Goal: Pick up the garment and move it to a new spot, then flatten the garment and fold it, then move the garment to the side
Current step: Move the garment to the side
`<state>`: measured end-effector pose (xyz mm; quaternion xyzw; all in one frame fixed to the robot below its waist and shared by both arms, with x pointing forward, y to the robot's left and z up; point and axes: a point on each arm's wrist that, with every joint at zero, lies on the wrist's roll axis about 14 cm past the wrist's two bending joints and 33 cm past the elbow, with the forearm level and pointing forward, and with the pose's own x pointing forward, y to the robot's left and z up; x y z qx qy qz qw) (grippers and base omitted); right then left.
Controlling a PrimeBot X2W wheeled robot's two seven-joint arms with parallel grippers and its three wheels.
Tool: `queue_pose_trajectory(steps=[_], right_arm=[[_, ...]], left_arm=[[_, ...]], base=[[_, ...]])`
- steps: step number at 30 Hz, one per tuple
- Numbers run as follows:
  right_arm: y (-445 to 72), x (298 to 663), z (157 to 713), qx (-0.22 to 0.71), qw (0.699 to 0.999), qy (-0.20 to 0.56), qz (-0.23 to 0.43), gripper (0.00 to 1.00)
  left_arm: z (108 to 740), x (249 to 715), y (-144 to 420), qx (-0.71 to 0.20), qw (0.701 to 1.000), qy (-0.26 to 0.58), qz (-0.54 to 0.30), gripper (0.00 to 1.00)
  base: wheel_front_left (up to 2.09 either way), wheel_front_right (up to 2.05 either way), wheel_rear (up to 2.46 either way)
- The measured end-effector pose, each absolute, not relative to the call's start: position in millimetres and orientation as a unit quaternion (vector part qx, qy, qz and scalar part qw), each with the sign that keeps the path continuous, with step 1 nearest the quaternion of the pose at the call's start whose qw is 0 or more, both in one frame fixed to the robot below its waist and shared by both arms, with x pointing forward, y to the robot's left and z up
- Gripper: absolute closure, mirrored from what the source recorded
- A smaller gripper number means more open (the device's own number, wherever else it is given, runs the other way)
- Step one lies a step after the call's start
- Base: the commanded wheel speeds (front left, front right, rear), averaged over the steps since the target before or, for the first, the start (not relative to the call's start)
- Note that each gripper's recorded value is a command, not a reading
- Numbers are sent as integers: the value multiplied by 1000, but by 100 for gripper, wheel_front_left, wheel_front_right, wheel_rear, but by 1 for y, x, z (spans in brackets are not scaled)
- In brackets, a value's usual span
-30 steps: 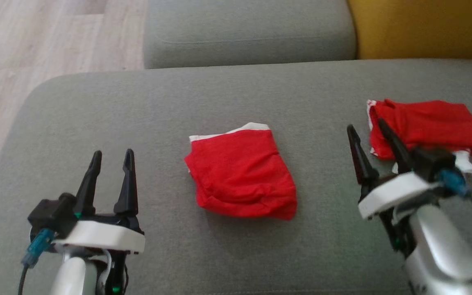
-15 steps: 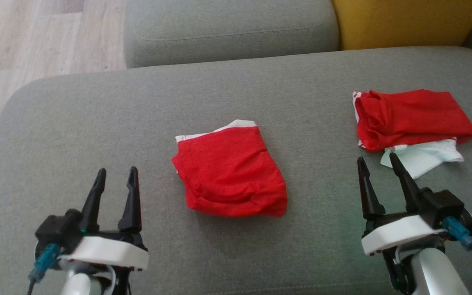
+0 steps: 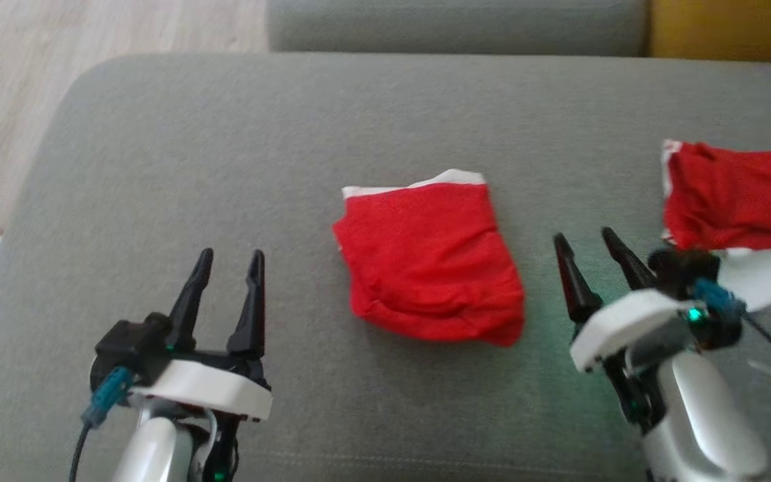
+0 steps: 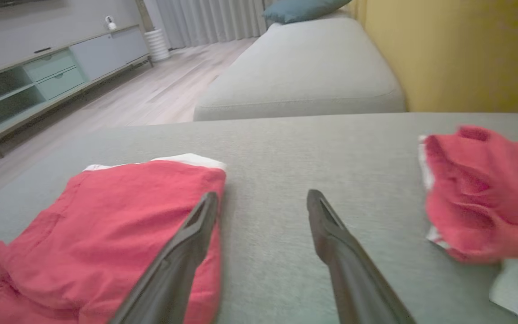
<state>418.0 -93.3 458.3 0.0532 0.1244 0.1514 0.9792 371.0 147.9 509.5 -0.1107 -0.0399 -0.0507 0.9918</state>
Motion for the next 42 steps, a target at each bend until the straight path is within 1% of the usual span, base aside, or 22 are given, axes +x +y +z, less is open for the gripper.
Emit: queue_pose_trajectory(steps=[5,11,16,19,20,21,22,27,34,38,42], right_arm=[[-56,437,434,81,958,196,193,0],[-25,433,392,74,925,293,229,0],[-7,433,373,50,908,329,253,0],[-2,437,370,41,905,334,260,0],[0,438,370,37,904,335,263,40],[1,439,369,31,903,335,267,93],[2,440,370,25,903,334,269,100],[-4,440,376,-11,914,298,276,100],[-28,446,402,-88,930,228,275,100],[-63,463,430,-142,936,193,257,100],[-117,474,449,-190,937,194,220,100]], left_arm=[[494,366,163,-108,994,-18,-28,0],[488,362,178,-105,994,-9,-3,0],[484,359,188,-104,994,-3,14,0],[484,360,190,-102,995,-2,17,0],[484,361,191,-102,995,-3,17,0],[484,362,191,-102,995,-3,17,0],[484,363,190,-102,995,-3,17,0],[484,369,188,-103,995,-4,12,0],[491,380,165,-105,994,-13,-26,0],[495,388,148,-109,992,-19,-52,0],[498,396,134,-114,991,-23,-73,0]], base=[[0,0,0],[0,0,0],[0,0,0],[0,0,0],[0,0,0],[0,0,0],[0,0,0],[0,0,0],[0,0,0],[0,0,0],[0,0,0]])
